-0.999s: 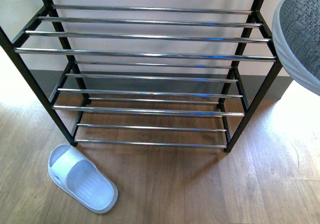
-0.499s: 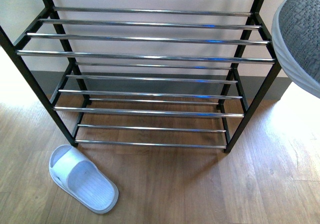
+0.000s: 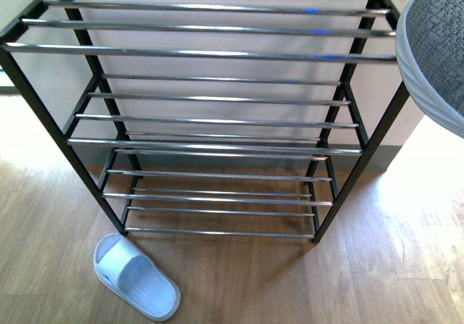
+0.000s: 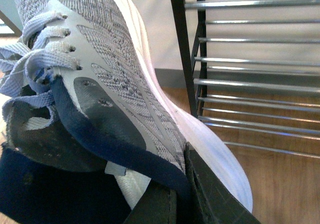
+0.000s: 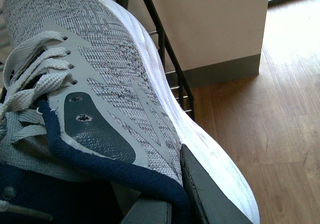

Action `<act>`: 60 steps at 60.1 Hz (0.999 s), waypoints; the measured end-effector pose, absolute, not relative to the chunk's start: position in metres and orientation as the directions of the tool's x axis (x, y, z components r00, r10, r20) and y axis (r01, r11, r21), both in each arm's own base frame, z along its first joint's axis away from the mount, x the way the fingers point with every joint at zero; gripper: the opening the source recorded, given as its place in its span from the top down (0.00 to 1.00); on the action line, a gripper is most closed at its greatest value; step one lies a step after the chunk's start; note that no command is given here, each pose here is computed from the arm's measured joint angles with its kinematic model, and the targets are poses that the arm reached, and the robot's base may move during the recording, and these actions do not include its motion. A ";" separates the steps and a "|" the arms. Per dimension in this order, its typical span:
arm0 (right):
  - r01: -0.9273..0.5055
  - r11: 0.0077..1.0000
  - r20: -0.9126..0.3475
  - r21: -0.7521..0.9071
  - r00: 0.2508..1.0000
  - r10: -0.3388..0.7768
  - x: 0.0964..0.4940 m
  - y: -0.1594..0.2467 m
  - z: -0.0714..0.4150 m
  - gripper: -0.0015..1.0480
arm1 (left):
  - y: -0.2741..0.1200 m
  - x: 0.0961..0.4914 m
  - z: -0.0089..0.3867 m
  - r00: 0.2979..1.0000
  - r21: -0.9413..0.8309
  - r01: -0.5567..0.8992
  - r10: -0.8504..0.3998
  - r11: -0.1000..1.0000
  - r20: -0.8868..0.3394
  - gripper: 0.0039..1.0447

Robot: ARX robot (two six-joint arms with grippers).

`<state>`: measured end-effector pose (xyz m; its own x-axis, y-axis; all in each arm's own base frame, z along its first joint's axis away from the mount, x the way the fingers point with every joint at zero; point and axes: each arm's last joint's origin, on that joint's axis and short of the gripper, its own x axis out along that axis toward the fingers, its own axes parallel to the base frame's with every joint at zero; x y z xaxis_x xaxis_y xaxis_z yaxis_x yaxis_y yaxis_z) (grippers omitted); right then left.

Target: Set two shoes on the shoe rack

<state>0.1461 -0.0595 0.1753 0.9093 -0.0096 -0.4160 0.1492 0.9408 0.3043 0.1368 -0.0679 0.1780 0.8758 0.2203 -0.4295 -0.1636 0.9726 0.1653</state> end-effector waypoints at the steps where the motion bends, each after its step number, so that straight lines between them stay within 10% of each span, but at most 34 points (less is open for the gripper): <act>1: 0.149 0.941 -0.416 0.304 0.909 -0.010 0.146 -0.060 0.175 0.99 | -0.068 0.137 0.178 0.876 0.166 -0.164 0.221 0.972 -0.430 0.99; 20: 0.148 0.941 -0.415 0.304 0.910 -0.009 0.146 -0.060 0.176 0.99 | -0.068 0.137 0.178 0.876 0.166 -0.164 0.221 0.972 -0.429 0.99; 30: 0.118 0.975 -0.196 0.191 0.977 -0.080 0.154 -0.050 0.191 0.99 | -0.068 0.137 0.178 0.876 0.166 -0.164 0.221 0.972 -0.429 0.99; 60: 0.168 0.905 -0.438 0.390 0.899 0.022 0.266 0.030 0.258 0.99 | -0.068 0.137 0.178 0.876 0.165 -0.164 0.221 0.973 -0.429 0.99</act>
